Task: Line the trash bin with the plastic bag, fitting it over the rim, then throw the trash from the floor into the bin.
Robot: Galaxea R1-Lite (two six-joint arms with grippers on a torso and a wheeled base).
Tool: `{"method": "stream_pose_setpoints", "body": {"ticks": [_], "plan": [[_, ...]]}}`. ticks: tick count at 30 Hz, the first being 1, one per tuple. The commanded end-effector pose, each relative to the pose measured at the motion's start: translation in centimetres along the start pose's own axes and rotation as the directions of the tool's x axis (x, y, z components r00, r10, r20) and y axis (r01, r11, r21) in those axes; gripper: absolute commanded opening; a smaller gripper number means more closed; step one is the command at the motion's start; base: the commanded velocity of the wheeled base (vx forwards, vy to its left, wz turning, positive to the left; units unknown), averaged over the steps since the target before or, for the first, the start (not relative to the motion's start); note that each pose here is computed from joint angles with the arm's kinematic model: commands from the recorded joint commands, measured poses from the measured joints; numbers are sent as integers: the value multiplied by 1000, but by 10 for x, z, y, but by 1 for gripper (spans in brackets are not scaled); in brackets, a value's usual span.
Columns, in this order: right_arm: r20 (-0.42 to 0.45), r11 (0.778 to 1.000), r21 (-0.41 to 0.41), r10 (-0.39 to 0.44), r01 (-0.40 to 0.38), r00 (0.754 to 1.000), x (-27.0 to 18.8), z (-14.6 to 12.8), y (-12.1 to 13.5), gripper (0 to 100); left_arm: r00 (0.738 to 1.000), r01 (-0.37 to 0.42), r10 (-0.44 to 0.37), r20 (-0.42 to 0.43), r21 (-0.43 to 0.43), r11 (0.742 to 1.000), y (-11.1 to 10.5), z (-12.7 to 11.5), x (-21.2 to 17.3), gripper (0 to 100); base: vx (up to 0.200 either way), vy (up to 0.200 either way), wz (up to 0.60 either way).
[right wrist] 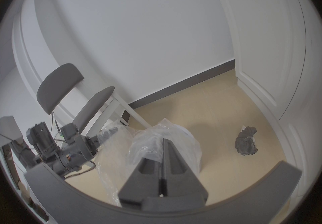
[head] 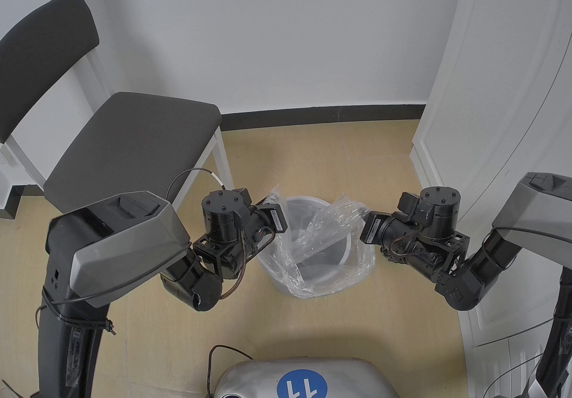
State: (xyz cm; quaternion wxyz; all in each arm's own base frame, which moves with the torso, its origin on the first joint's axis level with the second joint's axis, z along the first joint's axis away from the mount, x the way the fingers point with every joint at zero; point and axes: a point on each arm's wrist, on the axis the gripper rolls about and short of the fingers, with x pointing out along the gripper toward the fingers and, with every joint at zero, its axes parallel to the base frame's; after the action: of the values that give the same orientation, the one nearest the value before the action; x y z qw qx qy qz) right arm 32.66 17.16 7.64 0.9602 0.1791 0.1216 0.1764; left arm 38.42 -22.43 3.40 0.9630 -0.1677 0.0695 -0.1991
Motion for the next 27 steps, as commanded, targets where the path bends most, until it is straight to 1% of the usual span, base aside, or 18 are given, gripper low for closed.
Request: {"method": "stream_pose_setpoints", "body": {"ticks": [1,7,10,15,21,27], "plan": [[-5,1000,25,-8,8,1000,15,-17,-9,0,999,-36,36,-12,-10,999,19,-18,14,0,0,0,0],[60,999,32,20,-22,998,29,-35,-15,0,999,-43,44,18,-34,998,26,-13,21,0,0,0,0],[71,999,32,25,-28,997,34,-41,-18,0,999,-40,41,29,-54,998,26,-12,24,0,0,0,0],[84,999,36,18,-21,996,40,-42,-22,0,998,-50,53,38,-58,997,33,-15,29,0,0,0,0],[176,997,62,25,-37,984,53,-41,-34,0,995,-62,68,71,-81,995,45,-13,40,0,0,0,0],[192,997,72,7,-21,981,61,-42,-44,0,993,-77,84,84,-90,993,50,-13,44,0,0,0,0]]}}
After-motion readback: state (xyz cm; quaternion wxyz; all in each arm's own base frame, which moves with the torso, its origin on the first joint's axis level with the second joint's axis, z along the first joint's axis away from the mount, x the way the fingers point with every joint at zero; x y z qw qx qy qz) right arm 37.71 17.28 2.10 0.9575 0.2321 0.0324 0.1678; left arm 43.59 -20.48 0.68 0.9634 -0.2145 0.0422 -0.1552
